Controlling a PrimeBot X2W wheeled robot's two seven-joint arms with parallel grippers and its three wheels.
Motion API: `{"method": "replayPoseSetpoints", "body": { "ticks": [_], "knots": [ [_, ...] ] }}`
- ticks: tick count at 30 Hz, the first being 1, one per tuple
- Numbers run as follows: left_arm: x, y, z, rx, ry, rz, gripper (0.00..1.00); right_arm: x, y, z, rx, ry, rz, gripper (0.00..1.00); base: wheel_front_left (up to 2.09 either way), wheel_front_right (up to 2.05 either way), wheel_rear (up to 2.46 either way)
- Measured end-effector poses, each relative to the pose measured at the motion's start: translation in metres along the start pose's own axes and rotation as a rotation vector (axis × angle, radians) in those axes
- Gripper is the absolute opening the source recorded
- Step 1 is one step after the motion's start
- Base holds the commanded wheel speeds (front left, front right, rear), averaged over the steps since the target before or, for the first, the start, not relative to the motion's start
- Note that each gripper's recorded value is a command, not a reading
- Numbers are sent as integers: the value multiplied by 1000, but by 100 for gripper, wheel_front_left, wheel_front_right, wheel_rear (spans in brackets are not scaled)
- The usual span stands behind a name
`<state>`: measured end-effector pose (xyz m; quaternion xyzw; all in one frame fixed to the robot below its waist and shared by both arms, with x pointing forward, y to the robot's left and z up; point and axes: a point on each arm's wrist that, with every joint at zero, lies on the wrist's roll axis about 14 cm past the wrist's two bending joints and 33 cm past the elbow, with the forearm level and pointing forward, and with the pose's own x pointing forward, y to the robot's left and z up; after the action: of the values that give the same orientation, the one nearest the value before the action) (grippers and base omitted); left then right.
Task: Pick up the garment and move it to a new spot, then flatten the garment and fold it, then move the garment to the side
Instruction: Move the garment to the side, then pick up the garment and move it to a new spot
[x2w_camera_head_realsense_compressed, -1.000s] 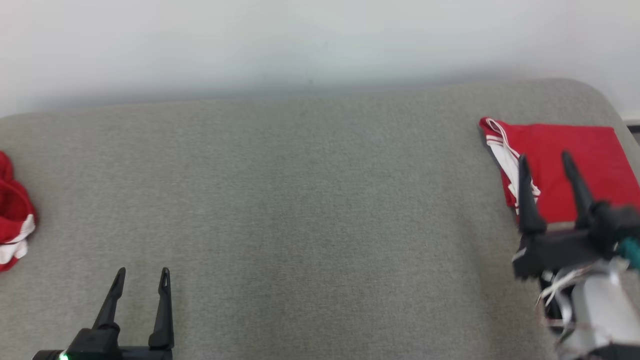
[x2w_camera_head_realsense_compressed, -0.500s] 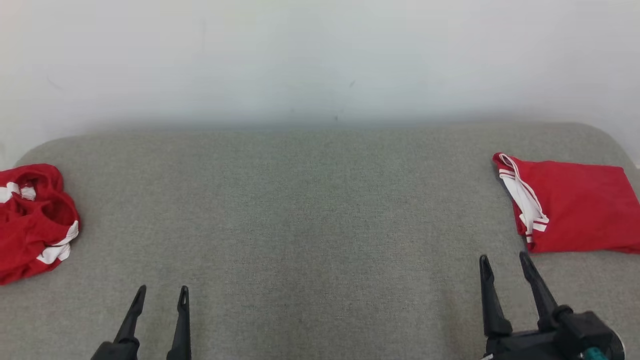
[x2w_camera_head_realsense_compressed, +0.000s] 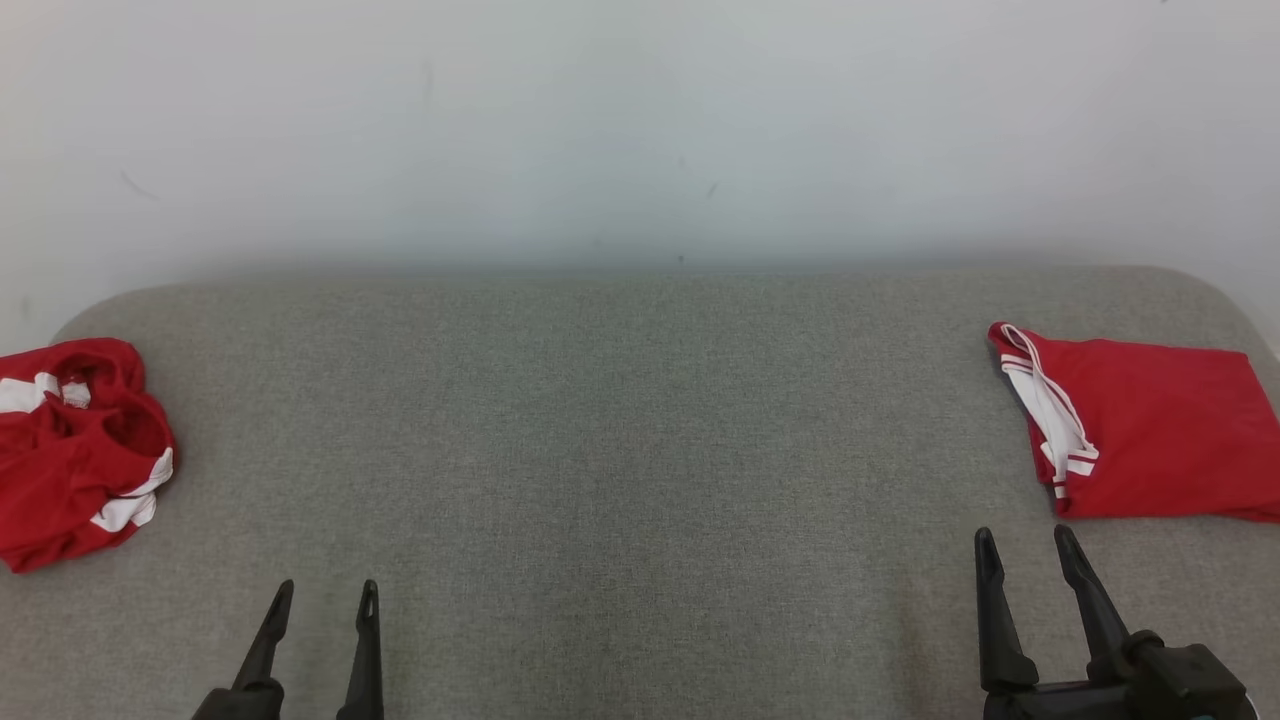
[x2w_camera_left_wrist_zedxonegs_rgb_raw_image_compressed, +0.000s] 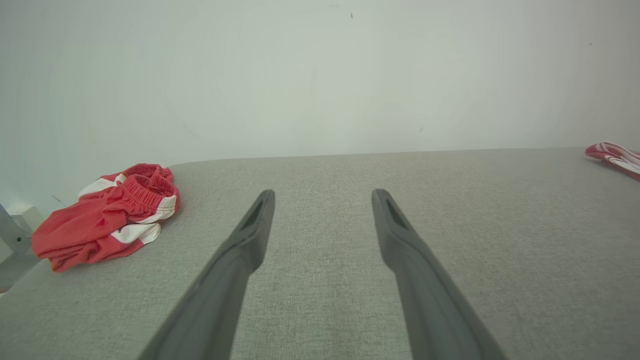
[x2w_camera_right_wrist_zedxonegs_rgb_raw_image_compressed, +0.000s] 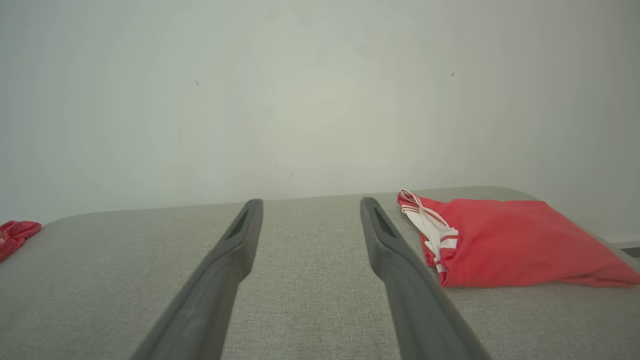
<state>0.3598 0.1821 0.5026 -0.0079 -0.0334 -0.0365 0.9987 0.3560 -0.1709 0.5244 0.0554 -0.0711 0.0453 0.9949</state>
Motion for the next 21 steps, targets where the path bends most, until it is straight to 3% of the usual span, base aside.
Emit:
{"method": "replayPoseSetpoints", "body": {
  "ticks": [21],
  "knots": [
    [-10, 19, 0, 14, 3, 56, 100, -11, -6, -18, 31, 56, -27, 100, 0, 0, 0]
  ]
}}
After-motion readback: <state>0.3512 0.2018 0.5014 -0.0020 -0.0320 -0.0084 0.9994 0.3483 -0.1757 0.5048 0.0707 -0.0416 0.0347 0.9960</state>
